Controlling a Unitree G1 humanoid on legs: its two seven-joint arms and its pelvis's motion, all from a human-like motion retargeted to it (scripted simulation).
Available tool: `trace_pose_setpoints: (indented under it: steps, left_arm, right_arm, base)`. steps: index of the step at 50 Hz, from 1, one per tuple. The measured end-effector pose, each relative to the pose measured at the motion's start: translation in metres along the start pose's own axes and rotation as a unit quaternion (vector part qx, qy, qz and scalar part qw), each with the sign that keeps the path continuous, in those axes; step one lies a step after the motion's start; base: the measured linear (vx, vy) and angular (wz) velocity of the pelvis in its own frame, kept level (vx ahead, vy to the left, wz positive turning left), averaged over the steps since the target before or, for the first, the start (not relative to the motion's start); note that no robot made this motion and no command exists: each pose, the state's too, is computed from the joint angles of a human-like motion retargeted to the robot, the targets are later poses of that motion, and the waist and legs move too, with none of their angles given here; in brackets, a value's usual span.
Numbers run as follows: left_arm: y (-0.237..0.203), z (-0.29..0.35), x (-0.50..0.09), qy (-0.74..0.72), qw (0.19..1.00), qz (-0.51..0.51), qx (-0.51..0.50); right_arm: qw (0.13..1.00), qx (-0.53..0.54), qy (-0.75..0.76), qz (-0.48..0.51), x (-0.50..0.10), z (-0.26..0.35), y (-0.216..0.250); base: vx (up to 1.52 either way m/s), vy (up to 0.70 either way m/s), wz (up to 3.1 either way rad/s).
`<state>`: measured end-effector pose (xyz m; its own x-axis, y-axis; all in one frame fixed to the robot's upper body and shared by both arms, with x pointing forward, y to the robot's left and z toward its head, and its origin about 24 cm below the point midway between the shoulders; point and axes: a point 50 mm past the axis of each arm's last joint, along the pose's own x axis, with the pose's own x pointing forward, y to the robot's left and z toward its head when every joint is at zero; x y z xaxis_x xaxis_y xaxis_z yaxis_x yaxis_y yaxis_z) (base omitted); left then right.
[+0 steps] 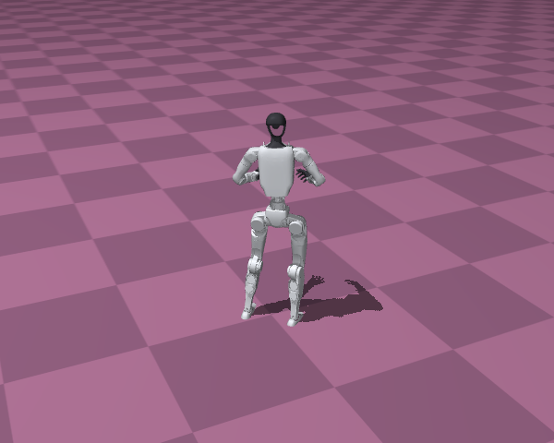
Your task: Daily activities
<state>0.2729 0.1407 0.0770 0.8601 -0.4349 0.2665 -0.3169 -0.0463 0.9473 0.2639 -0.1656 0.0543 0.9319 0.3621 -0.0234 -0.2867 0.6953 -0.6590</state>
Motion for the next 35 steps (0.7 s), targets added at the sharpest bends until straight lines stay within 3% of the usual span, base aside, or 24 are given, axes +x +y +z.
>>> trace_pose_setpoints:
  steps: [11, 35]
  left_arm:
    - [-0.018, -0.016, -0.007, 0.000, 0.996, -0.089, 0.030]
    - [-0.068, 0.028, -0.021, -0.097, 0.964, -0.249, -0.016]
  right_arm:
    - [0.999, -0.020, 0.030, -0.003, -0.003, -0.014, -0.010]
    - [0.971, 0.055, 0.207, 0.104, -0.041, -0.084, 0.069]
  base:
    - [0.00, 0.00, 0.00]
    - [0.00, 0.00, 0.02]
